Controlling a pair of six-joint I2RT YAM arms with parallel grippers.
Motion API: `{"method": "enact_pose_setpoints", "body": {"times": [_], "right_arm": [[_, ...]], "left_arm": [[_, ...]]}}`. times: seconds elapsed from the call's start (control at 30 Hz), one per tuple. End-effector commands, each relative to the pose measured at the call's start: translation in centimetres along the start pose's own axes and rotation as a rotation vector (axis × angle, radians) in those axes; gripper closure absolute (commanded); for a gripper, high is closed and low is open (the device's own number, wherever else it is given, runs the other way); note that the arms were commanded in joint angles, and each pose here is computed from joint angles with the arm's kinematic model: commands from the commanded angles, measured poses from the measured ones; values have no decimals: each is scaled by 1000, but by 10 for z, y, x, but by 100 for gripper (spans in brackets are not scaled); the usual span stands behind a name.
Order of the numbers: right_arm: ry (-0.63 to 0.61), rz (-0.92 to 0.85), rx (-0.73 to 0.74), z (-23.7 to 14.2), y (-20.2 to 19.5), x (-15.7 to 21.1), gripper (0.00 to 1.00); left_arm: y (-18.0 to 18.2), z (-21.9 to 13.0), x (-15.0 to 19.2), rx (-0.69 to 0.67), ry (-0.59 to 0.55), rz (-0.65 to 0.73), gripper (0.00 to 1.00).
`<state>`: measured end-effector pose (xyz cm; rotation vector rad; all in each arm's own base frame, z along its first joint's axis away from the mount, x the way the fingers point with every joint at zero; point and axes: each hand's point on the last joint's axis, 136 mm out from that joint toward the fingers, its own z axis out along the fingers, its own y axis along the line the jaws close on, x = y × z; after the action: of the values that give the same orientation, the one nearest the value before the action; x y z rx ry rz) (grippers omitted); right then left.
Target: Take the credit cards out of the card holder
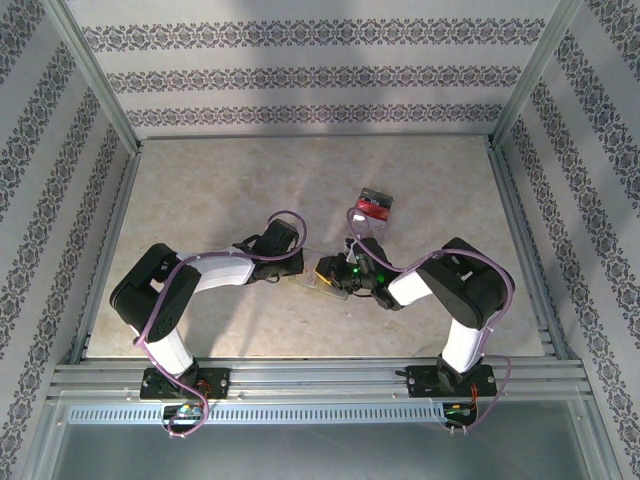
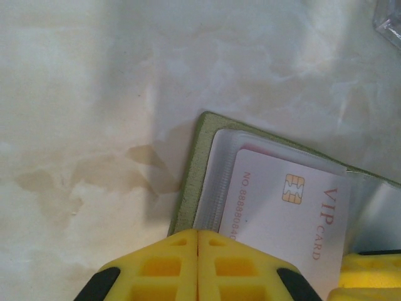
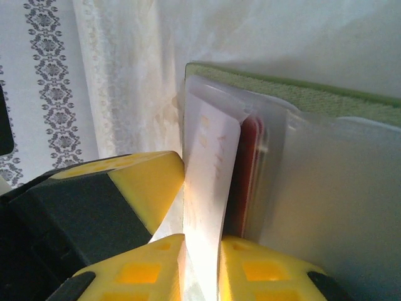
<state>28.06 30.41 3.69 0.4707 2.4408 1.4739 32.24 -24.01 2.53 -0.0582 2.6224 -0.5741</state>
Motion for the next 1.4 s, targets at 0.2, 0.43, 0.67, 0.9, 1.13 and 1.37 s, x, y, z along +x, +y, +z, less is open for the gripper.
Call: {"method": "enact_pose_setpoints", "body": {"times": [0.2,0.43,0.67,0.9,1.13,1.37], "right_arm": [[2,-23,-133,10,31,-2,75],[6,-18,-149,15,33,-2,76],[-17,-21,-172,4,35,-3,80],[-52,-8,-168,-11,26,-7,82],[-61,1,-174,-15,23,-8,85],[-66,14,-169,-18,18,-8,86]], "left_arm": [[-4,11,18,48,69,-34,98],[-4,11,18,49,71,-40,99],[8,12,21,-6,71,-62,100],[13,16,22,-36,82,-85,100],[18,17,23,-50,89,-100,100],[22,18,25,-56,92,-112,100]]}}
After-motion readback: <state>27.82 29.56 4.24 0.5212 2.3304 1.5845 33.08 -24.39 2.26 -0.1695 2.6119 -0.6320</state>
